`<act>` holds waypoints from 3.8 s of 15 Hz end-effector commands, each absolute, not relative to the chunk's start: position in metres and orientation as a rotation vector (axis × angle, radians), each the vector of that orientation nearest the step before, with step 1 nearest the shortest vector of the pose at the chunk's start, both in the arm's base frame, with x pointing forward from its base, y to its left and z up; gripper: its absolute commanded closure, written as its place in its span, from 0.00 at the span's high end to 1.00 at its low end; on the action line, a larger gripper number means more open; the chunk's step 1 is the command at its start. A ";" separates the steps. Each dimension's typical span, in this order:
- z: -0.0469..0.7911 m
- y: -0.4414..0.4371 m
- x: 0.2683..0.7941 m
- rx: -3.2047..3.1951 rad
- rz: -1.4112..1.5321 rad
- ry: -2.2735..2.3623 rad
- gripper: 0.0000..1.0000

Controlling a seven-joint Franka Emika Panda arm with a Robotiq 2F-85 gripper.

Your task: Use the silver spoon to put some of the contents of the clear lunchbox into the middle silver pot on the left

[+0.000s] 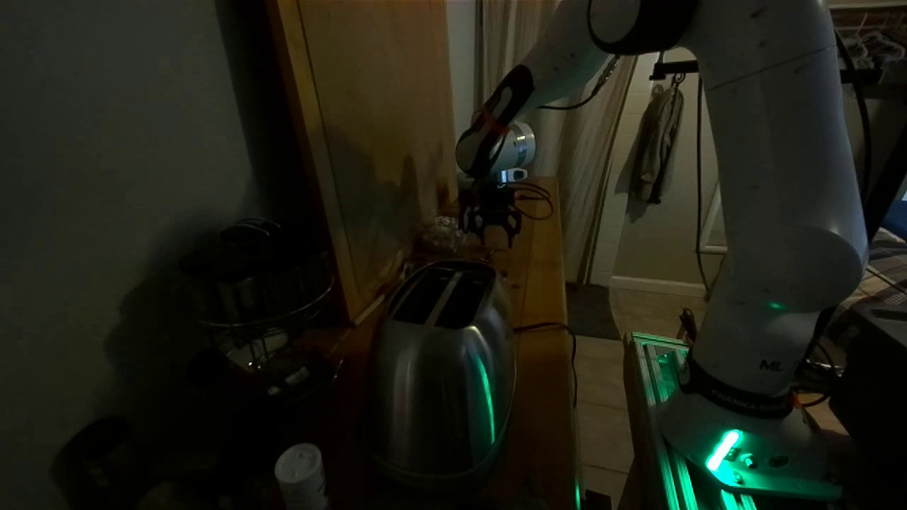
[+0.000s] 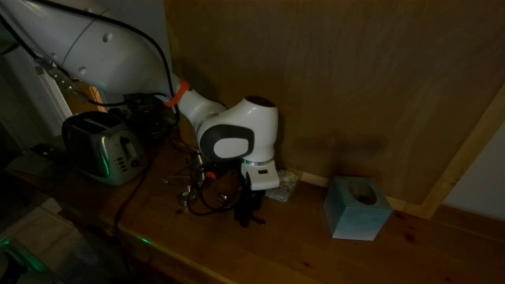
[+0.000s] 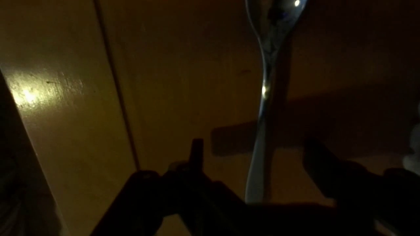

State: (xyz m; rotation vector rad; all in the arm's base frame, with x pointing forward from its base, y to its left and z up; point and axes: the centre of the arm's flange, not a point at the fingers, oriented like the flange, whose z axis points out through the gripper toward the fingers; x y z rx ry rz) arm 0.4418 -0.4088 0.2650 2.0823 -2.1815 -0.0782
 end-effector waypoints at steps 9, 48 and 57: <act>0.268 -0.418 0.450 1.977 -0.240 -2.271 0.01; 0.362 -0.414 0.520 2.019 0.975 -2.060 0.02; 0.343 -0.431 0.504 1.876 1.194 -1.961 0.02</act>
